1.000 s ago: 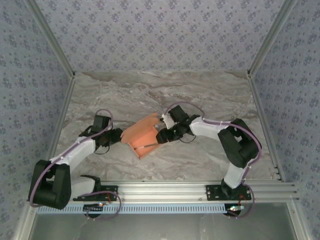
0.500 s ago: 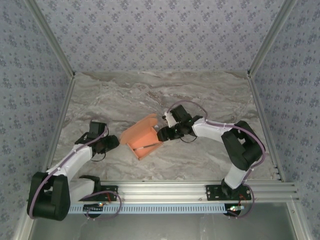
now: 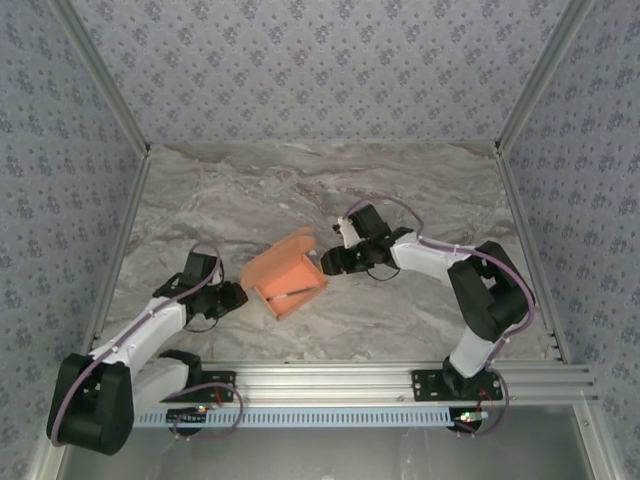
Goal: Fold the paper box
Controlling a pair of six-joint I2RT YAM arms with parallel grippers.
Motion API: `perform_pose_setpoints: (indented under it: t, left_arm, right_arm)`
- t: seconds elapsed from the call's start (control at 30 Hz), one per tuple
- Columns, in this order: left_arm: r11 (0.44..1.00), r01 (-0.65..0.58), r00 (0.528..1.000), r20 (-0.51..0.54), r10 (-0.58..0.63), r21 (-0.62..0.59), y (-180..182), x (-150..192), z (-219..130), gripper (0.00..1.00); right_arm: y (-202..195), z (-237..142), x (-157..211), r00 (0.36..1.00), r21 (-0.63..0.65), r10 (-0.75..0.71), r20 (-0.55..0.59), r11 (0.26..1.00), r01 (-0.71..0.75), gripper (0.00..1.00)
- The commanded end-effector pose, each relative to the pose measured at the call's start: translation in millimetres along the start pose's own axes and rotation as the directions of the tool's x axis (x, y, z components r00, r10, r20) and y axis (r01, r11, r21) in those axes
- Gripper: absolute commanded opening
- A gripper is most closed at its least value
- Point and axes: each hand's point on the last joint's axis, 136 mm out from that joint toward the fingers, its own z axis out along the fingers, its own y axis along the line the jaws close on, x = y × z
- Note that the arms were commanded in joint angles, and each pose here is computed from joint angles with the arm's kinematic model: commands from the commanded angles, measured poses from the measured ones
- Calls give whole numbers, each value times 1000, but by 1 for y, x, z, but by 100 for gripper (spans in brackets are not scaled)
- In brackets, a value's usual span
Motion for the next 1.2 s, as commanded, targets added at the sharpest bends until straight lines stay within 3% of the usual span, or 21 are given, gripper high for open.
perform_pose_setpoints:
  t: [0.0, 0.43, 0.87, 1.0, 1.17]
  left_arm:
    - [997, 45, 999, -33, -43, 69, -10, 9, 3, 33]
    - [978, 26, 1000, 5, -27, 208, -58, -22, 19, 34]
    - [962, -130, 991, 28, 127, 239, -150, -67, 62, 34]
    - [960, -177, 984, 51, 170, 218, -165, -81, 65, 34]
    - [959, -264, 961, 112, 252, 106, -147, -90, 50, 38]
  right_arm:
    - [-2, -12, -6, 1000, 17, -15, 22, 1000, 15, 57]
    - [-23, -41, -15, 997, 63, 16, 78, 998, -21, 57]
    - [-84, -91, 0, 974, 195, 113, 194, 969, -151, 57]
    - [-92, -107, 8, 971, 259, 57, 233, 958, -119, 57]
    - [-87, -118, 11, 961, 273, -35, 275, 961, -43, 58]
